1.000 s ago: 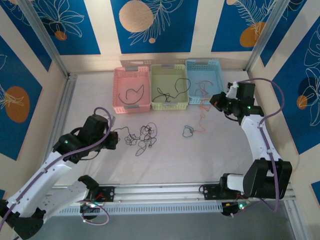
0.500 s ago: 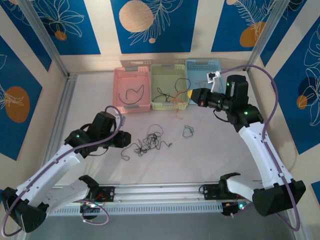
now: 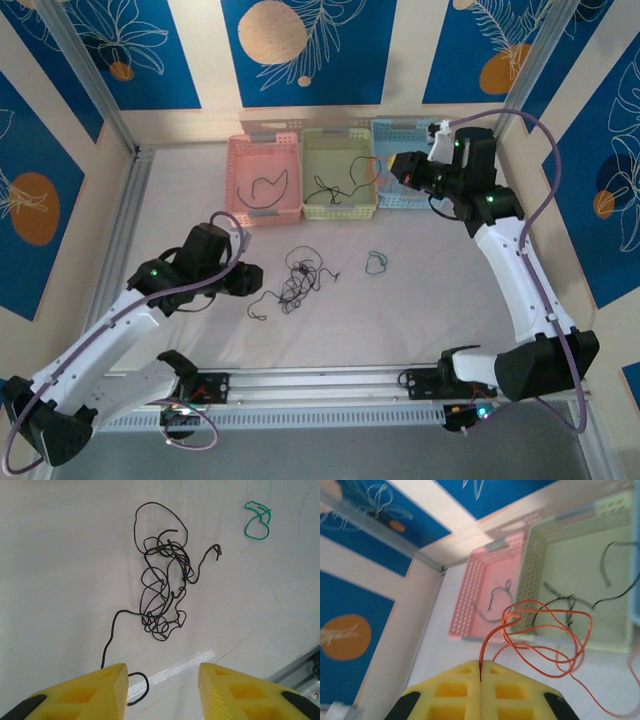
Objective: Untangle the cables
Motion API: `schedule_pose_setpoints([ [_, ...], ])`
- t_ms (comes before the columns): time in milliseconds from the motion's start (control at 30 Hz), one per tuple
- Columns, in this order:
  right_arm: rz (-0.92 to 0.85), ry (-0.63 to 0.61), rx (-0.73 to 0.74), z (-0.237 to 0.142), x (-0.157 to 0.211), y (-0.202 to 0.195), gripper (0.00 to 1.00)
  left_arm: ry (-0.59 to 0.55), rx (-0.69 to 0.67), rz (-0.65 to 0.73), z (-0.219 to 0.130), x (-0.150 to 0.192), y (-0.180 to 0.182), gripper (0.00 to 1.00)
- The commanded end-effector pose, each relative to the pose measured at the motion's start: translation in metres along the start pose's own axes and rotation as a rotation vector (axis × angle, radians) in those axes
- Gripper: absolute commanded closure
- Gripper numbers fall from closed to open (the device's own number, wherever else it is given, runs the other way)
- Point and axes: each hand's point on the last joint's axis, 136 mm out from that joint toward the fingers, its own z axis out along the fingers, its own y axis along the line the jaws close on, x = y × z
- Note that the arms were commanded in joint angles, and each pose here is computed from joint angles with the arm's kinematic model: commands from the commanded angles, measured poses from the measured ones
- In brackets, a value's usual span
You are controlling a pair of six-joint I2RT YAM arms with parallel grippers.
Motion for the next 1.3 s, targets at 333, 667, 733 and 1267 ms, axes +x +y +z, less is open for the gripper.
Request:
schedule_pose_setpoints([
  [333, 0.106, -0.198, 0.304, 0.045, -0.116, -0.112, 1.0, -0.023, -0.068, 0.076, -0.026, -0.003, 0.01, 0.55],
  [667, 0.206, -0.085, 0.4, 0.107, -0.12, -0.172, 0.94, -0.035, -0.071, 0.087, -0.027, -0.002, 0.012, 0.55],
  [733, 0.213, -0.051, 0.429, 0.116, -0.112, -0.181, 0.85, -0.041, -0.076, 0.087, -0.027, -0.002, 0.013, 0.55],
  [1267, 0.15, 0.074, 0.384, 0.069, -0.023, -0.128, 0.57, -0.019, -0.054, 0.09, -0.022, 0.0, 0.01, 0.54],
])
